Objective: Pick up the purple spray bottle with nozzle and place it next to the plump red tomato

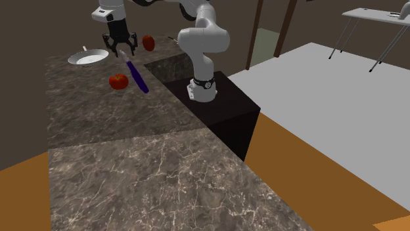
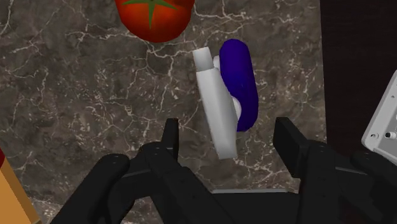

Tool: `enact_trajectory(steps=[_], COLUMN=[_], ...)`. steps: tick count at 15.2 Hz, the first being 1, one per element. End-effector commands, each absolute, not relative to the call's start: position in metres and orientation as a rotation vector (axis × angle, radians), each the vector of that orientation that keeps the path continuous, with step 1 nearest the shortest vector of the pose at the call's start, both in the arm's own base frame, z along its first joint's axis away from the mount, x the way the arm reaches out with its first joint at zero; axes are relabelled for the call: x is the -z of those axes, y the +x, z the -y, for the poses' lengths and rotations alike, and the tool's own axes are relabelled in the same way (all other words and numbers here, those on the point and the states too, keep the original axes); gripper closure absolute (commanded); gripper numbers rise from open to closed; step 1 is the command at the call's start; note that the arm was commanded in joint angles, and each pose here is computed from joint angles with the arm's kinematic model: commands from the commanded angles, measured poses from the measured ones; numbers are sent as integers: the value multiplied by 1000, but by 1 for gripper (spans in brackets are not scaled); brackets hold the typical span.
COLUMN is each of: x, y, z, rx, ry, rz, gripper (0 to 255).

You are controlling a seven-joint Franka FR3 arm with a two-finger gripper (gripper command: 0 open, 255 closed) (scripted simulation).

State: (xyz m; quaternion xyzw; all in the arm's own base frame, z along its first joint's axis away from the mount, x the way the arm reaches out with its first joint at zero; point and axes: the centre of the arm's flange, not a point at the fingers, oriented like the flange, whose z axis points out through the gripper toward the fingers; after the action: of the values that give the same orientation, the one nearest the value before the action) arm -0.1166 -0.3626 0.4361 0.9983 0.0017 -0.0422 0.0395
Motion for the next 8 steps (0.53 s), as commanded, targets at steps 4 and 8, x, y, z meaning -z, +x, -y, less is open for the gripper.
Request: enact_trajectory(steps=[4, 8], x=[-436, -486], y=[-117, -112], z=[363, 359], rx=[129, 129], ry=[3060, 3060], rz=[-5, -5], gripper=[0, 0])
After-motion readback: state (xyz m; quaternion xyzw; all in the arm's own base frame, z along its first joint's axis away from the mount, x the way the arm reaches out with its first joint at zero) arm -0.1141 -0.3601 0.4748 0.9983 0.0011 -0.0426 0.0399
